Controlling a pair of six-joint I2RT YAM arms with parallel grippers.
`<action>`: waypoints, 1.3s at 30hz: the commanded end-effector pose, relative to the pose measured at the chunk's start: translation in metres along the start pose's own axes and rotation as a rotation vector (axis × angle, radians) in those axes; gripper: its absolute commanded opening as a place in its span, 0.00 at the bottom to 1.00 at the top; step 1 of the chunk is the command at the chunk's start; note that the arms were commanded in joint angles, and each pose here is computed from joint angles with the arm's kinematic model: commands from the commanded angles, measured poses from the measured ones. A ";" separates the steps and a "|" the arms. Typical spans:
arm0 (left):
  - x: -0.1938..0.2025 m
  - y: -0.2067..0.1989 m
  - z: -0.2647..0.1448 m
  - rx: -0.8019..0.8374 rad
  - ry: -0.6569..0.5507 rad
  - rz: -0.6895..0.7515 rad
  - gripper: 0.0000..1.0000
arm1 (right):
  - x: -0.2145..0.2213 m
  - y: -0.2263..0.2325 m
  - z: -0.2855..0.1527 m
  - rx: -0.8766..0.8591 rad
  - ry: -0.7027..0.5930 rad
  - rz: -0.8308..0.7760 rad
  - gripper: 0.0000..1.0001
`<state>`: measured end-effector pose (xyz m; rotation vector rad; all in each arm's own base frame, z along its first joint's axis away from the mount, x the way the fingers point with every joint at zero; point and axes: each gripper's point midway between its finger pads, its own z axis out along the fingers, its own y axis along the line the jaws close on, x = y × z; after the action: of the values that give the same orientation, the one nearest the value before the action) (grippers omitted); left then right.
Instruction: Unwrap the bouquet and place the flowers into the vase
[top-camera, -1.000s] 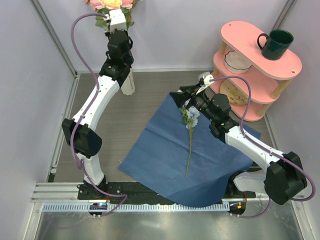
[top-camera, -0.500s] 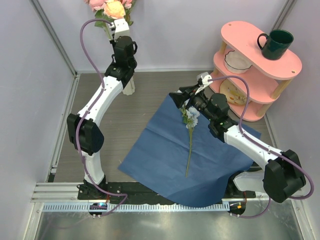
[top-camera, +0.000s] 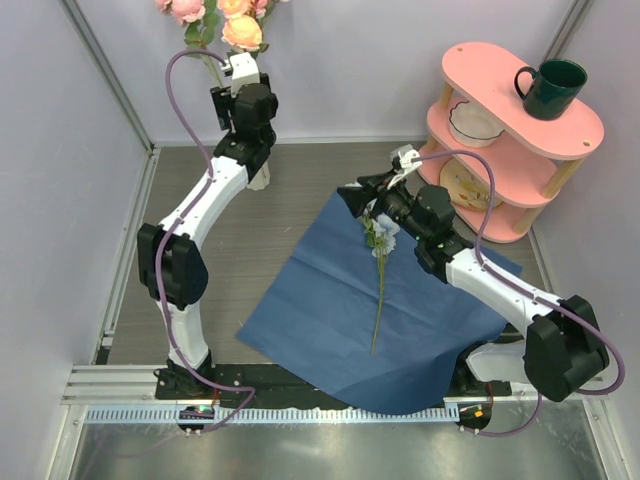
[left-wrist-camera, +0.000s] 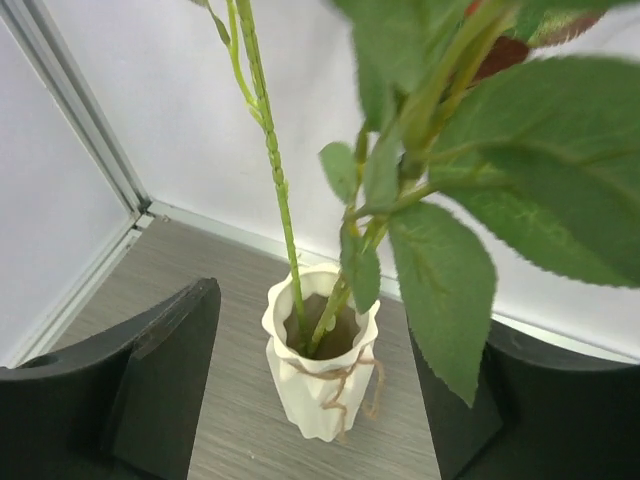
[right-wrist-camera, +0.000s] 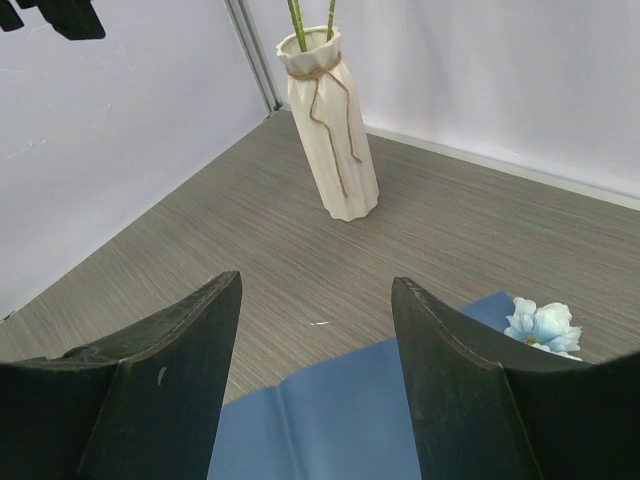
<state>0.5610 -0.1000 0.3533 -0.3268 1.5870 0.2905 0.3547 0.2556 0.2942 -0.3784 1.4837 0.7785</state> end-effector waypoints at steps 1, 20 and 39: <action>-0.027 0.018 -0.021 0.005 -0.018 -0.105 0.86 | -0.032 0.004 0.007 -0.017 -0.077 -0.035 0.67; 0.037 0.050 -0.200 0.501 0.307 -0.467 1.00 | -0.001 -0.041 0.040 0.243 0.200 0.092 0.70; 0.045 0.082 -0.256 0.568 0.370 -0.497 1.00 | 0.064 -0.162 -0.012 1.243 0.390 0.289 0.84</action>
<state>0.2917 -0.1124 0.3269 -0.3431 1.7795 -0.5705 0.4652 0.1759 0.1605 0.5362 2.1812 -0.0302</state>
